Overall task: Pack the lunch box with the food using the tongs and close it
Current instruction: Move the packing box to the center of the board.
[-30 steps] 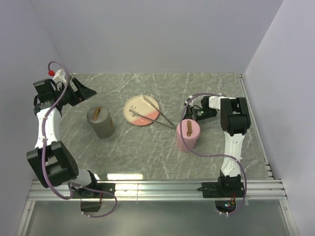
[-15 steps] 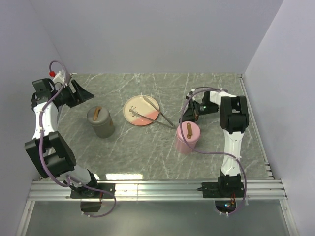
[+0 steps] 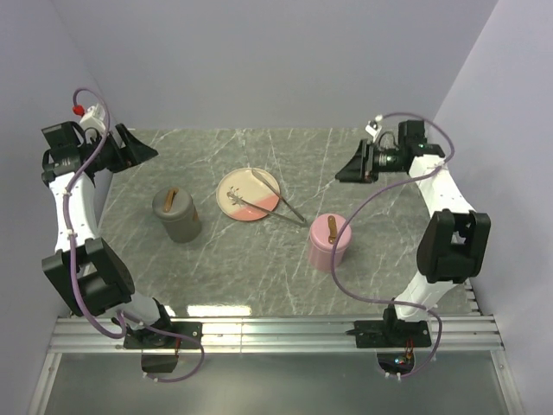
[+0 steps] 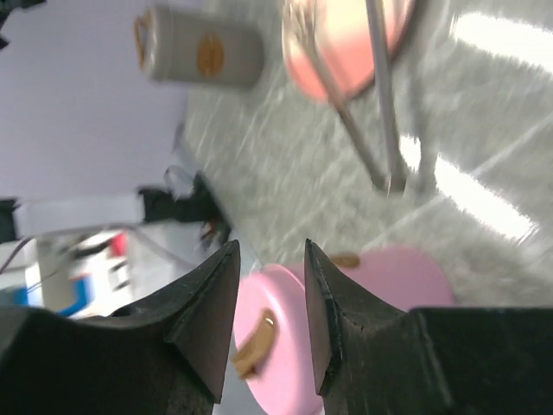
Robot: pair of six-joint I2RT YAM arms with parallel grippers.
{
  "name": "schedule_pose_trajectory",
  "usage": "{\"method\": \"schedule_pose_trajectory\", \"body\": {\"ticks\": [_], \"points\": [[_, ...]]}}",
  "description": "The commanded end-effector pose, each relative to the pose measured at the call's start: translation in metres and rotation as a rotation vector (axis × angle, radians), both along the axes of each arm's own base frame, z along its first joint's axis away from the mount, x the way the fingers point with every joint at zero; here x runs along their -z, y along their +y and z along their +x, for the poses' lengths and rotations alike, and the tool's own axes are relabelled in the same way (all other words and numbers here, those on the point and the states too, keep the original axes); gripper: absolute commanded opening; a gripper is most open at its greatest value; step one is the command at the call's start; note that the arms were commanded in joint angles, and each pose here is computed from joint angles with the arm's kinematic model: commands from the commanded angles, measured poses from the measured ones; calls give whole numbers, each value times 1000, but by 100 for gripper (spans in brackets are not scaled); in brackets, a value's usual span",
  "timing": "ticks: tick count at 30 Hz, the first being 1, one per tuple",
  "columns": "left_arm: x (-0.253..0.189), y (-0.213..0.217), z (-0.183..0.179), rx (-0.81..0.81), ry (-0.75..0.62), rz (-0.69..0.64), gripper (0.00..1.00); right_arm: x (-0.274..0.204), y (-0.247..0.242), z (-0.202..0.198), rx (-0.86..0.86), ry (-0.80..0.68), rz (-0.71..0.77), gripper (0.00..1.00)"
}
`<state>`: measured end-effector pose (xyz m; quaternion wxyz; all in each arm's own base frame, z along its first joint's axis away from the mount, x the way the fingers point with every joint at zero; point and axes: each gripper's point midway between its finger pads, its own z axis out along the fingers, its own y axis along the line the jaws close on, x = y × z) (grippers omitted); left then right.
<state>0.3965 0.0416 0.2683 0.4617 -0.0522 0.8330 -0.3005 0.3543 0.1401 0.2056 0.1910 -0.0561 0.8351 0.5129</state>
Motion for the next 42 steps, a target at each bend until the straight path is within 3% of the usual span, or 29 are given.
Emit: {"method": "schedule_pose_trajectory", "body": {"ticks": [1,6,13,19,26,42], "points": [[-5,9,12,-21,-3,-15,82,-14,-9,34,103,-80,-83,44],[27,15,11,-50,89,-172,76,-17,-19,26,93,-93,-99,45],[61,33,22,-118,121,-247,70,-31,-22,11,80,-151,-117,45],[110,28,14,-131,257,-325,67,-40,-34,7,126,-225,-222,50],[144,-1,-19,-105,351,-441,66,-51,-44,-2,129,-262,-260,53],[171,-106,-75,81,499,-477,64,-48,-48,-6,114,-238,-244,52]]}}
